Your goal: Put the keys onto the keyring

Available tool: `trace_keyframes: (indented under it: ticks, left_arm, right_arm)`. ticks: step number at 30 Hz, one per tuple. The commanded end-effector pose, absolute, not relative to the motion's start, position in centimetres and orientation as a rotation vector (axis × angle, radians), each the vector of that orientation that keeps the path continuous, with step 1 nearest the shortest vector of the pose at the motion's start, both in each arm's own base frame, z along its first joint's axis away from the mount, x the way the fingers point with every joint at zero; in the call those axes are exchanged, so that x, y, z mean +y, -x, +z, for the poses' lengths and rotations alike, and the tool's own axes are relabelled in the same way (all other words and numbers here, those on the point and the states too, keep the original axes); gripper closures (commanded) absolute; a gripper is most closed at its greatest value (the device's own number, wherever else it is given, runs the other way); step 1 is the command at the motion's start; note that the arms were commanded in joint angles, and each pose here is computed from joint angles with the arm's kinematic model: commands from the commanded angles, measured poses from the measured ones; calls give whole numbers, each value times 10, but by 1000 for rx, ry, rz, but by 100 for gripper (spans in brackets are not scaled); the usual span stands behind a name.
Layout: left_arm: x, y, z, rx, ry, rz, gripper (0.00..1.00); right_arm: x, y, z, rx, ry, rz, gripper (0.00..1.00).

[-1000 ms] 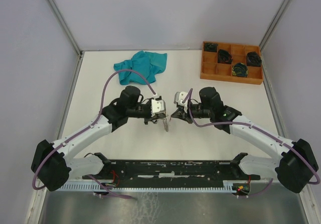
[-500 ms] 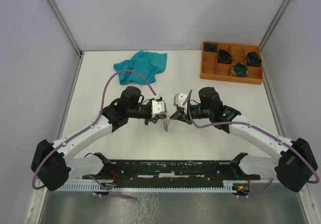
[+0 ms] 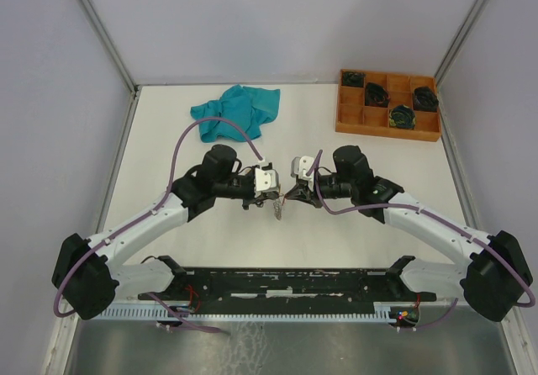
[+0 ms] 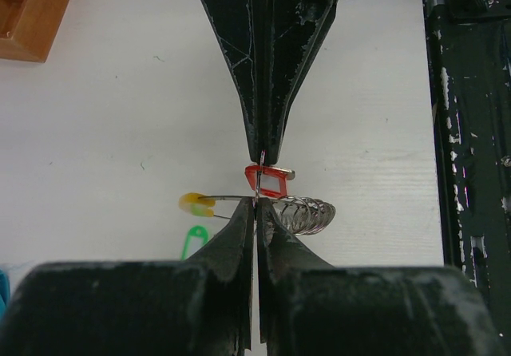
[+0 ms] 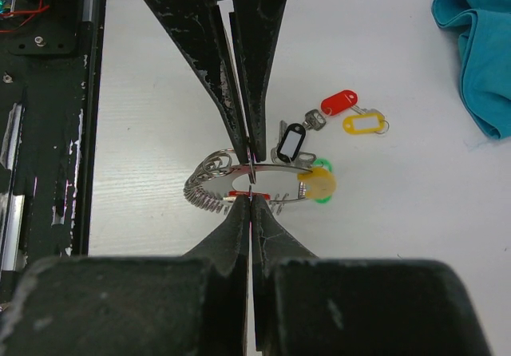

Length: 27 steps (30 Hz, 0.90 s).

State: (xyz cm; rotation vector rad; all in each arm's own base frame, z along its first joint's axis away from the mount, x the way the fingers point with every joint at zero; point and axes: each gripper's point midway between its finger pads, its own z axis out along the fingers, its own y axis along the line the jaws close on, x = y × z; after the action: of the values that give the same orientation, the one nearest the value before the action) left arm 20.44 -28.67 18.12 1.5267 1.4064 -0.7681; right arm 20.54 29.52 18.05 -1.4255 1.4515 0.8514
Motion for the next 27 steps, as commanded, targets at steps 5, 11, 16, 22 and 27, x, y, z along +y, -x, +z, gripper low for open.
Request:
trace_keyframes:
  ticks: [5, 11, 16, 22, 27]
  left_arm:
    - [-294, -201, 193, 1351, -1534, -802, 97]
    - [-295, -201, 192, 1356, -1535, -809, 97]
    - [-295, -200, 191, 1355, -1539, -817, 97]
    - [-294, -202, 192, 1361, -1531, -797, 97]
    - [-294, -202, 192, 1362, -1531, -798, 97]
  right_arm:
    - [298, -210, 197, 1388, 1401, 839, 99]
    - [298, -210, 197, 1388, 1400, 837, 99]
    - [296, -212, 194, 1400, 1399, 821, 99]
    - [293, -211, 192, 1411, 1403, 813, 99]
    - [294, -210, 190, 1414, 1410, 824, 99]
